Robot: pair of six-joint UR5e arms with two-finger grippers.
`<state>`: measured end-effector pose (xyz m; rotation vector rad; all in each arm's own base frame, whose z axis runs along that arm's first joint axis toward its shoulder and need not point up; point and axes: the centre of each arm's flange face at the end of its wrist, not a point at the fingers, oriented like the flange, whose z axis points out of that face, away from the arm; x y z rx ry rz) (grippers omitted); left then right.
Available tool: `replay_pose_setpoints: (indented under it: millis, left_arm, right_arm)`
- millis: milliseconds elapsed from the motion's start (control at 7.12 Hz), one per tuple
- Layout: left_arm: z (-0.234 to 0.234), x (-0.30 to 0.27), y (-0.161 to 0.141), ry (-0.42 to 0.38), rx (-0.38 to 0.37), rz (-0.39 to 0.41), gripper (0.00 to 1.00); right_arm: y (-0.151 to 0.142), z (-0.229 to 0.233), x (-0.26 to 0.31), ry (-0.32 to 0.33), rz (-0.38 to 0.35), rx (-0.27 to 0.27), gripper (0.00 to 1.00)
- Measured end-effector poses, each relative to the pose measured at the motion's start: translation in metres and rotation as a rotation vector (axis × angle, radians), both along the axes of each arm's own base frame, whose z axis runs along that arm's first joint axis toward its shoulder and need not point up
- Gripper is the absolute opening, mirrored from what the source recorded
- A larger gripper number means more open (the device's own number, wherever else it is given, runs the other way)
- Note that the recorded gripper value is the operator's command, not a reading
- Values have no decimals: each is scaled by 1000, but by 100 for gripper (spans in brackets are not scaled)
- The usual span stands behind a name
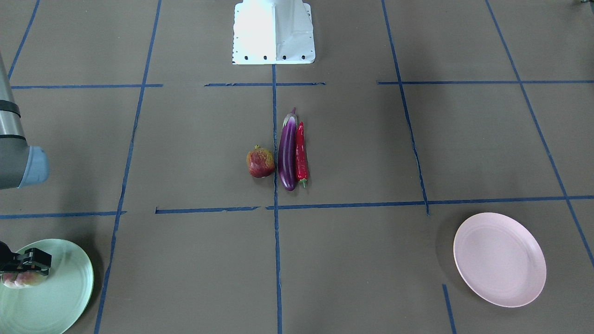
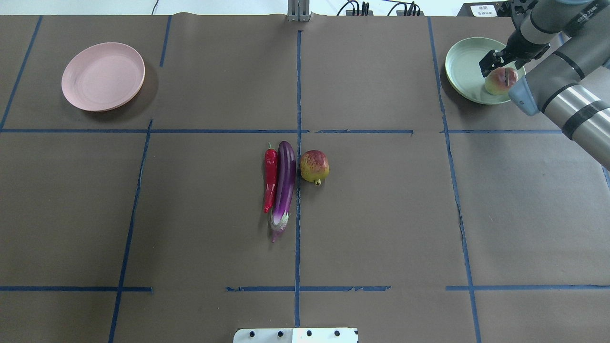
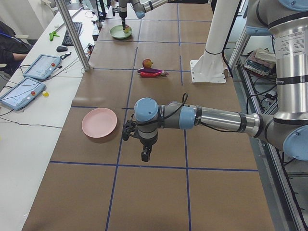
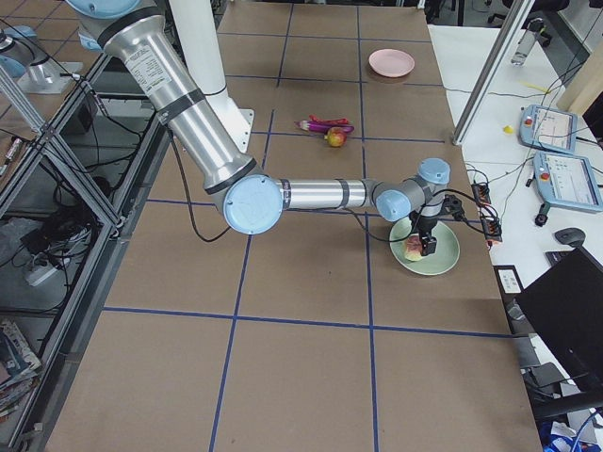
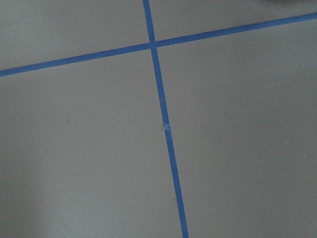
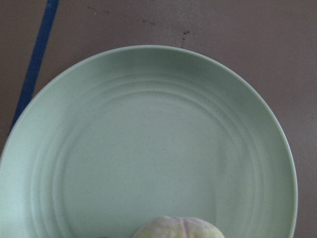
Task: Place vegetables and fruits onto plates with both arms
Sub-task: 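Open the right gripper to release the peach and withdraw, then reach the left gripper to the purple eggplant and grasp it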
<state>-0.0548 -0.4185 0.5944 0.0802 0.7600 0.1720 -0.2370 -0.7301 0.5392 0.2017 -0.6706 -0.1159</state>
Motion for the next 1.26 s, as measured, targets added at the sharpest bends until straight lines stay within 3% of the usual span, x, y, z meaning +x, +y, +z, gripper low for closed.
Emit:
replay_pose_setpoints:
  millis: [140,421,562,843,1264]
  left_arm:
    - [-12,1,-11,2,46,0,100]
    - [-56,7,-50,16,228,3,100]
    - [-80,25,-67,54,246,-7,100]
    - [-153,94,-98,160,160,-73,100]
    - [-277,269,-100,254,64,-15,100]
  right_arm:
    - [-1,-7,4,-25,23,-17,100]
    - [-6,-21,47,-109,56,-44,100]
    - [-2,-17,77,-142,67,-51,100]
    - [17,7,140,-169,72,-35,100]
    - [72,60,213,-151,33,-45,100]
